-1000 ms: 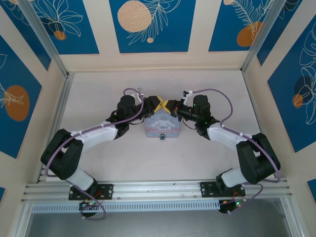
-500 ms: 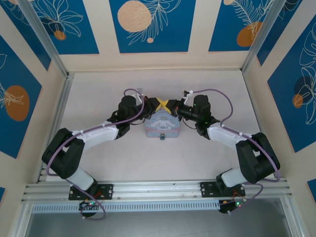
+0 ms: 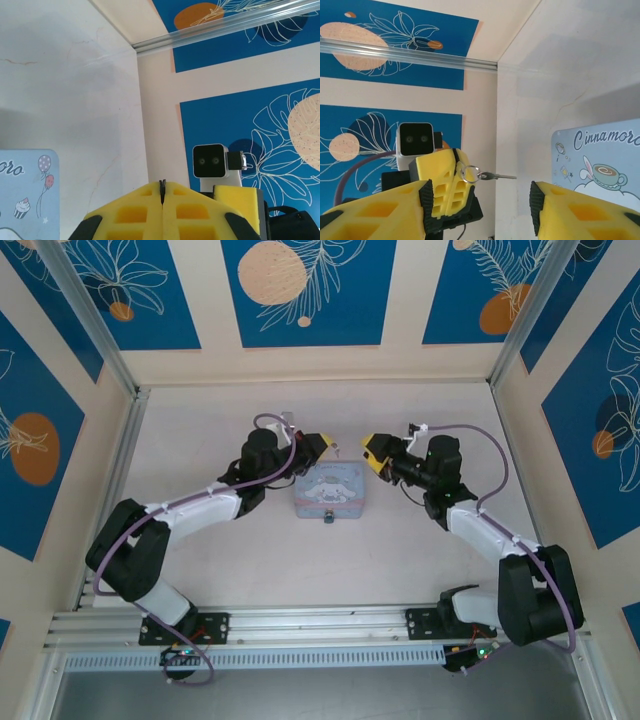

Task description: Unlock the padlock with the key

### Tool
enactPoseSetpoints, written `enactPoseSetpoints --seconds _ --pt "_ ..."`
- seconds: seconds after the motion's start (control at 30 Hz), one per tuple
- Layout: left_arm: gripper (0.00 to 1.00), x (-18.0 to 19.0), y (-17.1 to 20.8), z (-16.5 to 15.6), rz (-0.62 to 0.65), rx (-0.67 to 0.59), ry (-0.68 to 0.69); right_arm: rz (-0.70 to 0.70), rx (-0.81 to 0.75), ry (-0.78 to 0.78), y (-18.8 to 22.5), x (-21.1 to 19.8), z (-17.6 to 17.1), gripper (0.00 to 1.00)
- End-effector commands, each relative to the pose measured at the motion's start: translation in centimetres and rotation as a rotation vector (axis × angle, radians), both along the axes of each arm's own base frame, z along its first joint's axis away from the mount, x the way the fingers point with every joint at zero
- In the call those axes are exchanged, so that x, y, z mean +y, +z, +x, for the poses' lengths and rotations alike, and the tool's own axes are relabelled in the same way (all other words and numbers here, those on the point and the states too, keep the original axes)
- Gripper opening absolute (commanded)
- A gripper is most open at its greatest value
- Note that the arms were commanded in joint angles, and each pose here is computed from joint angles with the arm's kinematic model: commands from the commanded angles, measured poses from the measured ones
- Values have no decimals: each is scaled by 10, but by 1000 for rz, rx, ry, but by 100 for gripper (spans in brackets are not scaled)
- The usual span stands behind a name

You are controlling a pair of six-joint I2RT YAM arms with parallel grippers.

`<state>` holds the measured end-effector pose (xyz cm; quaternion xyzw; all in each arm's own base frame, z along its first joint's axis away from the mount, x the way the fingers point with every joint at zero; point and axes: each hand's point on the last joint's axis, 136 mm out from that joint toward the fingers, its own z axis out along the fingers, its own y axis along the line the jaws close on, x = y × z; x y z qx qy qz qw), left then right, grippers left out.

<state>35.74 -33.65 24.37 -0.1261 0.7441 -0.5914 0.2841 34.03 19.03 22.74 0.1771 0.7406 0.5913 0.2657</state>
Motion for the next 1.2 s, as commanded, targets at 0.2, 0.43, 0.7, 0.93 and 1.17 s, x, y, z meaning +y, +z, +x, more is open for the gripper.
enactPoseSetpoints --seconds 0.2,0.43,0.7,0.93,1.17 --pt "0 -14 26 -8 21 -169 -97 16 -101 116 26 17 5 36" --pt "0 -19 29 -10 1 -195 -124 38 -130 140 36 30 11 35" --pt "0 -22 28 -8 -26 -180 -125 77 -145 170 35 48 14 34" --pt "0 -21 30 -6 -47 -173 -105 83 -131 176 25 54 10 33" --pt "0 -19 30 -1 -71 -163 -82 93 -116 171 19 52 7 29"
